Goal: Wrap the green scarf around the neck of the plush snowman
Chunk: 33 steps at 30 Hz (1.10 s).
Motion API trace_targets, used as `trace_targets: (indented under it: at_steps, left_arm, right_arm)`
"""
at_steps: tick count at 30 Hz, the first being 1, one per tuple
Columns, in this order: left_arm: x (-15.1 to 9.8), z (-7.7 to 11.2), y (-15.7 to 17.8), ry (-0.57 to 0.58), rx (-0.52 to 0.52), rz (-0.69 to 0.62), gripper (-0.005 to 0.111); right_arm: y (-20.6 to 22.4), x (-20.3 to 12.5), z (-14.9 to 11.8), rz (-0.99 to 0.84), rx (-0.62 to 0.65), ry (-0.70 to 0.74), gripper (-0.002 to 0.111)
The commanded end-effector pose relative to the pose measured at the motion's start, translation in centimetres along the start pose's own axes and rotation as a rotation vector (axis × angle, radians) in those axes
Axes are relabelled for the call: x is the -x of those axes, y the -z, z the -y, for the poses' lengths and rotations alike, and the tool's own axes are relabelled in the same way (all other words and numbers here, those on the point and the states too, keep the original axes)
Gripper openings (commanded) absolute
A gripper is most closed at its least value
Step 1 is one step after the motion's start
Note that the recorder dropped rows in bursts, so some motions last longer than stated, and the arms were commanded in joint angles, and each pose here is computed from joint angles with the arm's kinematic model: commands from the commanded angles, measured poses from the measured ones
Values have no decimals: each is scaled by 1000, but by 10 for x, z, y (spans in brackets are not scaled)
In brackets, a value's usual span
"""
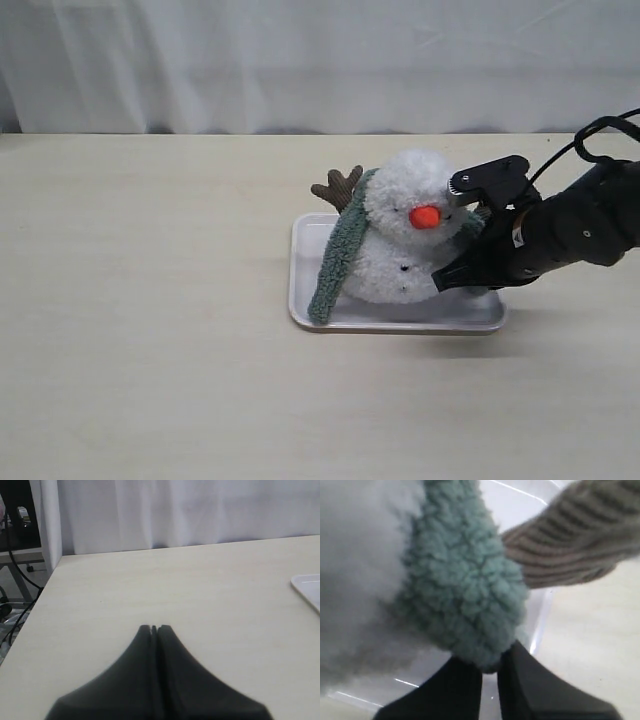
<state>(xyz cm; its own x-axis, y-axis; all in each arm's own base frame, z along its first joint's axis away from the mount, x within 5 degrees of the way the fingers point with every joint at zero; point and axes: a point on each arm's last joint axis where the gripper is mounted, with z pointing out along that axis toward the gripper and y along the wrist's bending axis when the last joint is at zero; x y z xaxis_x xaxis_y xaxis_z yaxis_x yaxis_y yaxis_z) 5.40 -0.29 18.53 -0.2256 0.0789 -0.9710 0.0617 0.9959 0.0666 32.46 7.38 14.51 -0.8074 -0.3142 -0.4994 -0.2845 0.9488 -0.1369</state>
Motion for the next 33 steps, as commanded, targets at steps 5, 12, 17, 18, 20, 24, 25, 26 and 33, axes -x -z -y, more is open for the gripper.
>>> trace_targets:
  at_steps: [5,12,17,18,20,24,25,26,33]
  left_arm:
    - [0,0,0,9,5,10,0]
    - [0,0,0,9,5,10,0]
    - [0,0,0,9,5,10,0]
    - [0,0,0,9,5,10,0]
    - [0,0,0,9,5,10,0]
    - [0,0,0,9,5,10,0]
    - [0,0,0,9,5,10,0]
    - [0,0,0,9,5,10,0]
    - [0,0,0,9,5,10,0]
  right_arm:
    - [22,-7,9,-98,-57,-1,4]
    - [33,-13,-3,-169,83,11,4]
    - [30,-18,-13,-203,187,19,4]
    - [26,-20,-14,-207,187,14,4]
    - [17,-26,-15,-217,185,9,4]
    - [4,-35,-17,-259,187,9,4]
    - [4,-35,-17,-259,187,9,4]
    - [3,-35,-17,-254,186,9,4]
    - [9,-29,-15,-207,178,7,4]
